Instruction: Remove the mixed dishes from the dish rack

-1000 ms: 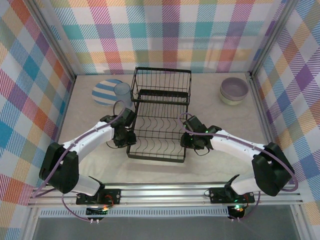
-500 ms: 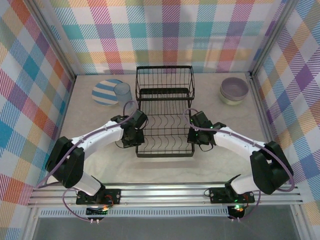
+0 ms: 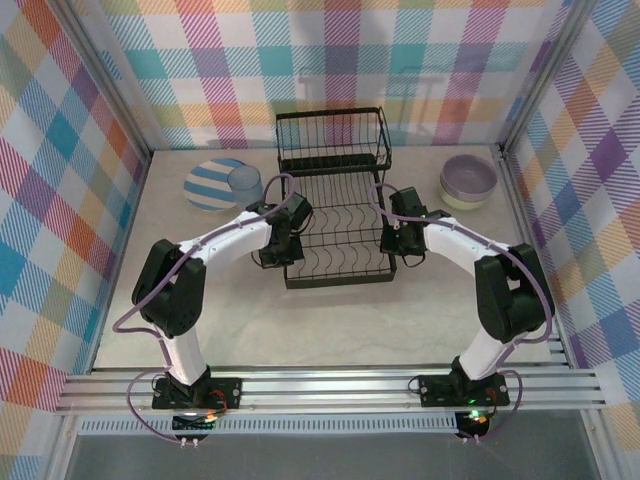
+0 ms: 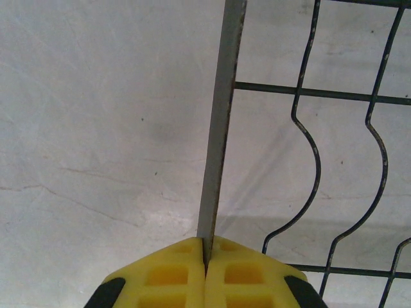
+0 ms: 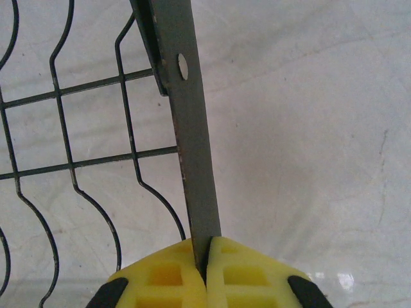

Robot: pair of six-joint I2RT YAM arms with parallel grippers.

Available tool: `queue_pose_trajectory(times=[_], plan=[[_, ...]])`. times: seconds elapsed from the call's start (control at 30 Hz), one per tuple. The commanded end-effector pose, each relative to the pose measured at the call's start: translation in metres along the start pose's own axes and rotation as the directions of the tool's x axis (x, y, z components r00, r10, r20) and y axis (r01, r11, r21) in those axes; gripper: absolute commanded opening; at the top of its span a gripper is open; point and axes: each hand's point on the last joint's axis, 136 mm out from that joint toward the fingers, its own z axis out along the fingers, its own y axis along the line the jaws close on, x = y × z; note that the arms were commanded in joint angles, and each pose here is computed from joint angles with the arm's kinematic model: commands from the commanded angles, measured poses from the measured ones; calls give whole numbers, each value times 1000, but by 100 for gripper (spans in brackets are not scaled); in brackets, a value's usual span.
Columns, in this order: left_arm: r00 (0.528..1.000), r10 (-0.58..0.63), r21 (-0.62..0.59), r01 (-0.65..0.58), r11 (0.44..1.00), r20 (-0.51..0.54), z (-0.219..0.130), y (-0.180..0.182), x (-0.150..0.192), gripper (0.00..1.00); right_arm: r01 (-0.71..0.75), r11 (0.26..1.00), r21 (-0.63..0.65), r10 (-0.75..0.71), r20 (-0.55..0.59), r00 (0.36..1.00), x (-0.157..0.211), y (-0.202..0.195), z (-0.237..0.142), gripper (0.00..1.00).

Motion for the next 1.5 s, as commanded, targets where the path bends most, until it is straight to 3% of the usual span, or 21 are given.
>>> queue_pose_trajectory(times=[0.0, 0.43, 0.73, 0.83, 1.03, 1.13, 1.17, 1.27, 1.47], plan=[[999, -36, 135, 35, 990, 5, 17, -38, -12, 0, -51, 985, -168, 47, -26, 999, -5, 37, 10, 0], [1000, -4, 197, 5, 980, -6, 24, -63, -37, 0, -114, 982, -154, 115, 1, 993, -11, 20, 2, 0], [1000, -13, 196, 15, 980, -13, 26, -64, -36, 0, -131, 978, -160, 133, 4, 991, -18, 14, 2, 0], [1000, -13, 207, 14, 978, -7, 21, -63, -35, 11, -141, 977, -158, 144, 6, 990, -19, 11, 0, 0], [999, -9, 240, -3, 971, 46, -7, -58, -37, 53, -169, 967, -192, 190, 97, 977, -37, -1, -27, 50], [997, -8, 250, -12, 968, 77, -23, -54, -39, 81, -143, 971, -193, 172, 143, 975, -48, -1, -48, 76], [996, -7, 252, -15, 967, 89, -30, -52, -39, 100, -140, 970, -198, 173, 161, 972, -51, -1, -56, 84], [992, -14, 262, -20, 965, 129, -51, -44, -41, 100, -132, 968, -214, 179, 215, 960, -57, -1, -80, 100], [974, -29, 322, -45, 946, 223, -119, -24, -38, 100, -105, 977, -187, 164, 338, 927, -54, -13, -136, 99]])
